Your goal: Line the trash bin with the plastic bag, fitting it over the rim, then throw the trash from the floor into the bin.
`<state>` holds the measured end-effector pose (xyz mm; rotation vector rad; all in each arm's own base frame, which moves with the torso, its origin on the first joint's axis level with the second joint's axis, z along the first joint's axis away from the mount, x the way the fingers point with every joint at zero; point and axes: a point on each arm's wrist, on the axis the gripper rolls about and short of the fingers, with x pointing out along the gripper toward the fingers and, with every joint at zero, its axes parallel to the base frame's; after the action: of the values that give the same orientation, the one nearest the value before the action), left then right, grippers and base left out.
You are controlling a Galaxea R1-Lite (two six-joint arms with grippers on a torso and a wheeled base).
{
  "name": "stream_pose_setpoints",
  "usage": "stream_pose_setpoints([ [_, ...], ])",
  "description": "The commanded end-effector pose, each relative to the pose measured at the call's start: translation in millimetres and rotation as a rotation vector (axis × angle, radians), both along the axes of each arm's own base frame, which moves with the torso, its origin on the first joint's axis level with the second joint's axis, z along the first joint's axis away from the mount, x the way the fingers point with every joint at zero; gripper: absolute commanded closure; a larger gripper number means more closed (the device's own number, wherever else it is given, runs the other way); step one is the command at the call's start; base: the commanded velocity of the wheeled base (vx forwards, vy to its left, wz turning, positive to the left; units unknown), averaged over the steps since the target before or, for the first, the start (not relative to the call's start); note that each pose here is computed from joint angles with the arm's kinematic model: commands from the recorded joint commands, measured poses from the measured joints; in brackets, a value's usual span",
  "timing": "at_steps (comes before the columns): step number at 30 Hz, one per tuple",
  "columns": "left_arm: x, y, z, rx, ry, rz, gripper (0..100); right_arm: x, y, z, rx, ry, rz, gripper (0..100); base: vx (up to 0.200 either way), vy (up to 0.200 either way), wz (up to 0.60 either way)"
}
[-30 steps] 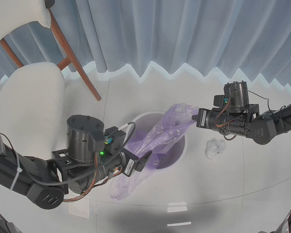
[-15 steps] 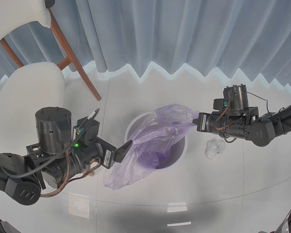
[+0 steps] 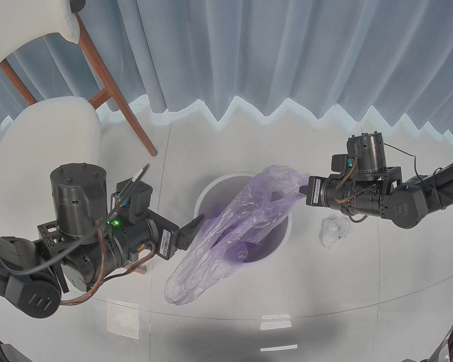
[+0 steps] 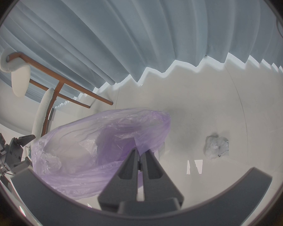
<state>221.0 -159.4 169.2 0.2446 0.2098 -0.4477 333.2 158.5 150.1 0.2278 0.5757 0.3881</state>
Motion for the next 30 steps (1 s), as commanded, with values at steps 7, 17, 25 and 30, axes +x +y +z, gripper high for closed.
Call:
stream_pose_setpoints([
  [7, -16, -5, -12, 0.016, 0.043, -0.092, 0, 0, -1, -1, 0.0, 0.003, -0.004, 100, 0.0, 0.0, 0.0],
  [17, -20, 4, -27, 0.053, 0.096, -0.1, 0, 3, 1, 0, 0.014, -0.03, -0.005, 100, 0.0, 0.0, 0.0],
  [25, -6, -5, -37, 0.073, 0.119, -0.093, 0, -3, -2, -3, 0.007, -0.018, -0.003, 100, 0.0, 0.0, 0.0],
  [30, 6, -19, -50, 0.098, 0.146, -0.112, 0, -3, -1, -1, 0.018, -0.043, -0.001, 100, 0.0, 0.0, 0.0],
])
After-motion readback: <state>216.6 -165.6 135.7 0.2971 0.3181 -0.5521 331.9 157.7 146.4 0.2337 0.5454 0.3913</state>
